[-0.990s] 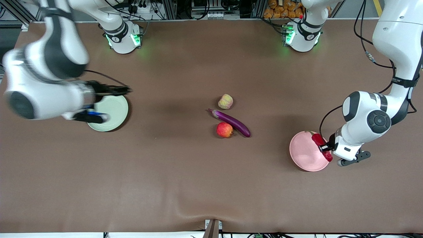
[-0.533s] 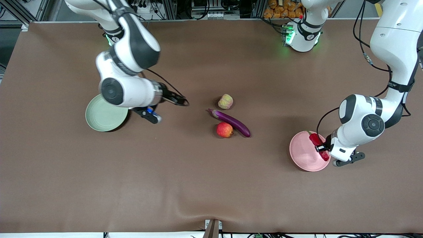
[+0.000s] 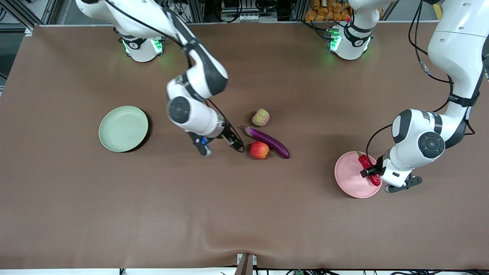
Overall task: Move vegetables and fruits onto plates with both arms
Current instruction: 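Lower the right gripper onto the red apple while the left gripper returns, then carry the apple toward the green plate while the left gripper grasps the eggplant, then release the apple on the green plate while the left gripper carries the eggplant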
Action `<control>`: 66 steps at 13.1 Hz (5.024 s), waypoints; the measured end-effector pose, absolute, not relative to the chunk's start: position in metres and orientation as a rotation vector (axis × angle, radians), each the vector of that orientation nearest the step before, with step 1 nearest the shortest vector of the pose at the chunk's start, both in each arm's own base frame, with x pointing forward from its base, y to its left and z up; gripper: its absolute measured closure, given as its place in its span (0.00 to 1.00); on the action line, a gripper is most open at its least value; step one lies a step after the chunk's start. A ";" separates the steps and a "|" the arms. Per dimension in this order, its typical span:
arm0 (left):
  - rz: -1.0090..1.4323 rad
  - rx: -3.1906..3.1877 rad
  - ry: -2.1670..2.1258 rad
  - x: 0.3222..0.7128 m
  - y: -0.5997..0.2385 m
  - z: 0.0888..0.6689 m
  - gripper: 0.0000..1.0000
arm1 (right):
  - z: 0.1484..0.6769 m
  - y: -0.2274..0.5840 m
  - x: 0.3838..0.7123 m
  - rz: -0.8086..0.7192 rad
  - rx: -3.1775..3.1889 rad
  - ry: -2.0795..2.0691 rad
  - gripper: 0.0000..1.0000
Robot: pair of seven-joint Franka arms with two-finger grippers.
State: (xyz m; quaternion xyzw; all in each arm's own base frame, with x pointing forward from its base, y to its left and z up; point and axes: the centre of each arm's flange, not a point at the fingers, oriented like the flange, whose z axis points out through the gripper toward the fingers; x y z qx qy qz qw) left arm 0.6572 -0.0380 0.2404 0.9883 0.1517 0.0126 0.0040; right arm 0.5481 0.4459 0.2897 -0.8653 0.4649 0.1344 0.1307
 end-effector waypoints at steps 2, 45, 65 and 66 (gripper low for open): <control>0.012 3.098 0.500 0.654 -0.055 0.252 0.00 | 0.278 0.468 0.545 0.288 -2.455 1.344 0.00; -0.003 2.962 1.190 0.480 -0.426 0.172 0.34 | 0.290 -0.032 0.582 0.953 -3.004 0.122 0.22; -0.033 2.983 0.642 0.700 -0.168 0.292 0.63 | 0.289 0.105 0.550 0.941 -2.607 0.585 0.00; -0.036 3.002 0.567 0.702 -0.152 0.290 0.63 | 0.292 0.140 0.551 0.915 -2.624 0.640 0.00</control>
